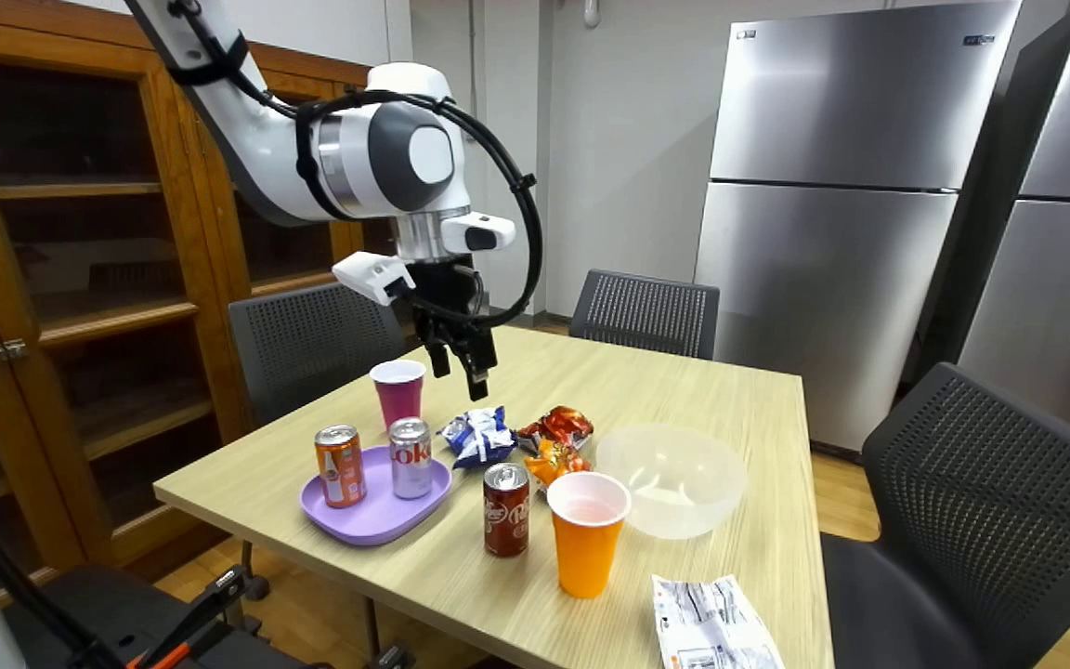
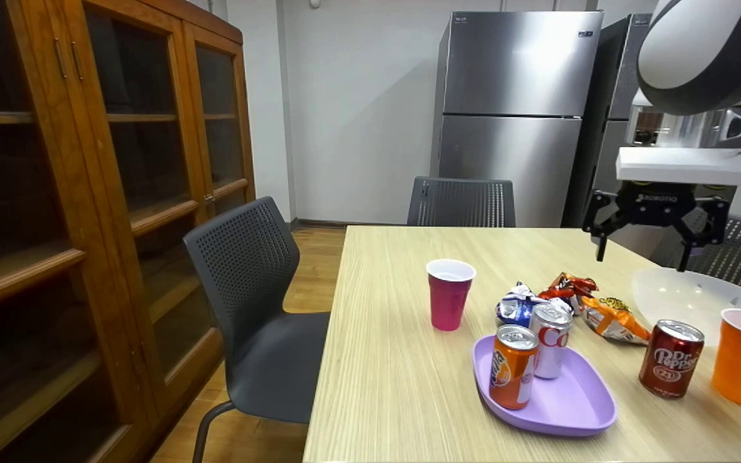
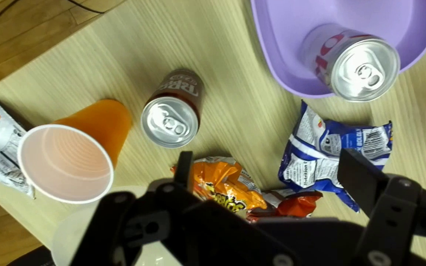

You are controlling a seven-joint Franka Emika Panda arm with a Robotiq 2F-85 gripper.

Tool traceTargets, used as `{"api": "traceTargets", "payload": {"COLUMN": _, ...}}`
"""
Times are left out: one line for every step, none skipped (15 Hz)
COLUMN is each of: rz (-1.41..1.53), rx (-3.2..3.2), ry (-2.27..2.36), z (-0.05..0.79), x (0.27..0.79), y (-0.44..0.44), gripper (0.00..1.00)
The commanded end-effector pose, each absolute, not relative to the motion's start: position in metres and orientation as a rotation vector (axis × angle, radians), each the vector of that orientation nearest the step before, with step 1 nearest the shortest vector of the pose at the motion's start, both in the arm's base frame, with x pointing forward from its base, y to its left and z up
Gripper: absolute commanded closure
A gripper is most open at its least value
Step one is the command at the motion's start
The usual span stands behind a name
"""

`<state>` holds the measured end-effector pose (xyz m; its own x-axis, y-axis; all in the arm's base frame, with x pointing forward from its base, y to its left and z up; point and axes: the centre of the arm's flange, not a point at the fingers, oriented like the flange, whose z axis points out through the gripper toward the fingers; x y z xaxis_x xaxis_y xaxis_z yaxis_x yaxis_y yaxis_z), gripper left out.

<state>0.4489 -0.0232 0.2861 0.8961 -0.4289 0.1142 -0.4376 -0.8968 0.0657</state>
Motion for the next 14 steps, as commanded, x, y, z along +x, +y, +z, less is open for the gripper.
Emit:
{"api": "traceTargets", "payload": {"rz": 0.145, "rx": 2.979, "ry": -0.666, "z": 0.295, "x": 0.439, "y": -0.059, "gripper": 0.00}}
{"api": "traceTargets", "payload": {"rz": 0.136, "rx": 2.980, "ry": -0.661, "z": 0.293, "x": 0.439, "y": -0.069, "gripper": 0.00}}
{"api": "traceTargets", "payload": {"rz": 0.122, "rx": 2.979, "ry": -0.654, "z": 0.292, "x": 0.440, "y": -0.076, "gripper": 0.00}}
{"api": "traceTargets", "payload": {"rz": 0.111, "rx": 2.976, "ry": -0.654, "z": 0.290, "x": 0.440, "y": -0.082, "gripper": 0.00}}
{"api": "traceTargets", "payload": {"rz": 0.130, "rx": 2.966, "ry": -0.679, "z": 0.286, "x": 0.444, "y": -0.071, "gripper": 0.00}}
{"api": "traceTargets", "payload": {"rz": 0.127, "rx": 2.966, "ry": -0.678, "z": 0.286, "x": 0.443, "y": -0.076, "gripper": 0.00}}
{"api": "traceTargets", "payload": {"rz": 0.126, "rx": 2.965, "ry": -0.679, "z": 0.286, "x": 0.442, "y": -0.079, "gripper": 0.00}}
{"api": "traceTargets", "payload": {"rz": 0.125, "rx": 2.965, "ry": -0.678, "z": 0.286, "x": 0.442, "y": -0.080, "gripper": 0.00}}
{"api": "traceTargets", "payload": {"rz": 0.125, "rx": 2.965, "ry": -0.677, "z": 0.285, "x": 0.442, "y": -0.080, "gripper": 0.00}}
{"api": "traceTargets", "payload": {"rz": 0.125, "rx": 2.965, "ry": -0.677, "z": 0.285, "x": 0.442, "y": -0.080, "gripper": 0.00}}
{"api": "traceTargets", "payload": {"rz": 0.125, "rx": 2.965, "ry": -0.677, "z": 0.285, "x": 0.442, "y": -0.080, "gripper": 0.00}}
{"api": "traceTargets", "payload": {"rz": 0.125, "rx": 2.965, "ry": -0.677, "z": 0.285, "x": 0.442, "y": -0.080, "gripper": 0.00}}
{"api": "traceTargets", "payload": {"rz": 0.138, "rx": 2.954, "ry": -0.669, "z": 0.282, "x": 0.444, "y": -0.080, "gripper": 0.00}}
{"api": "traceTargets", "payload": {"rz": 0.130, "rx": 2.945, "ry": -0.666, "z": 0.275, "x": 0.445, "y": -0.082, "gripper": 0.00}}
